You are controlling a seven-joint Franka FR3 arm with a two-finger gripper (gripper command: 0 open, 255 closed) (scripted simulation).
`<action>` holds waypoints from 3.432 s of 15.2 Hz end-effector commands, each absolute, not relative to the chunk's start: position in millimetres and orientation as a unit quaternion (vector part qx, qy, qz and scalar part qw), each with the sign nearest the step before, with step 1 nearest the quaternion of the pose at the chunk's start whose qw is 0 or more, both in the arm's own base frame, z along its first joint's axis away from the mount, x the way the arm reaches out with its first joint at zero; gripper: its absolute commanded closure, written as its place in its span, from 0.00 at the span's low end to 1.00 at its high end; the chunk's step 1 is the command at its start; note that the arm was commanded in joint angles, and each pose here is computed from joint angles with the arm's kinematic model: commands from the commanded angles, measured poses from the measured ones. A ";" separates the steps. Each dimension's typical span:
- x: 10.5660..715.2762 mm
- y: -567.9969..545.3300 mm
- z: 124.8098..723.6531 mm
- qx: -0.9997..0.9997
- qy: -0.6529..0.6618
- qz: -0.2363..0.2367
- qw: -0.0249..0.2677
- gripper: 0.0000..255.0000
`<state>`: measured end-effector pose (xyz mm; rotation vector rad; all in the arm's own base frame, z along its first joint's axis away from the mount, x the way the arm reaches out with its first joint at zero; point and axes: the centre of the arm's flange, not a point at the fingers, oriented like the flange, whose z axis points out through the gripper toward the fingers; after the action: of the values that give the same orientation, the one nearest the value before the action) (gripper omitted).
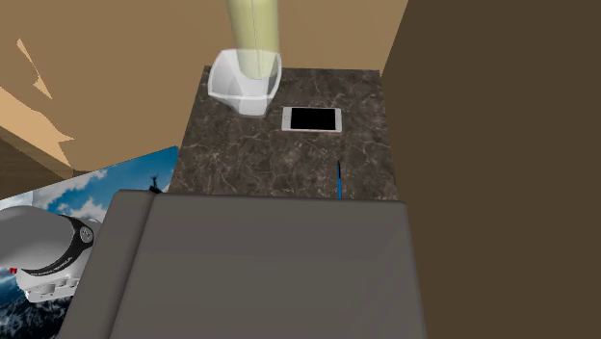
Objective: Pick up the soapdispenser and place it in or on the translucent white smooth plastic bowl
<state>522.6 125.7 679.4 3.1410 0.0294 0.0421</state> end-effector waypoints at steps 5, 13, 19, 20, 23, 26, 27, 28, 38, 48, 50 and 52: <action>510.5 201.0 699.9 1.000 0.008 0.014 0.000 1.00; 500.4 262.1 701.1 1.000 0.008 0.014 0.000 1.00; 500.4 262.1 669.5 1.000 0.008 0.014 0.000 1.00; 500.4 262.1 664.2 1.000 0.008 0.014 0.000 1.00; 500.4 262.1 648.3 1.000 0.008 0.014 0.000 1.00; 500.4 262.1 632.5 1.000 0.008 0.014 0.000 1.00; 500.4 262.1 627.2 1.000 0.008 0.014 0.000 1.00; 500.4 262.1 622.0 1.000 0.008 0.014 0.000 1.00; 500.4 262.1 569.2 1.000 0.008 0.014 0.000 1.00; 500.4 262.1 556.2 1.000 0.008 0.014 0.000 1.00; 500.5 262.0 556.2 1.000 0.008 0.014 0.000 0.00; 500.4 262.0 556.2 1.000 0.008 0.014 0.000 0.00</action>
<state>500.4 262.0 556.1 3.1412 0.0262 0.0424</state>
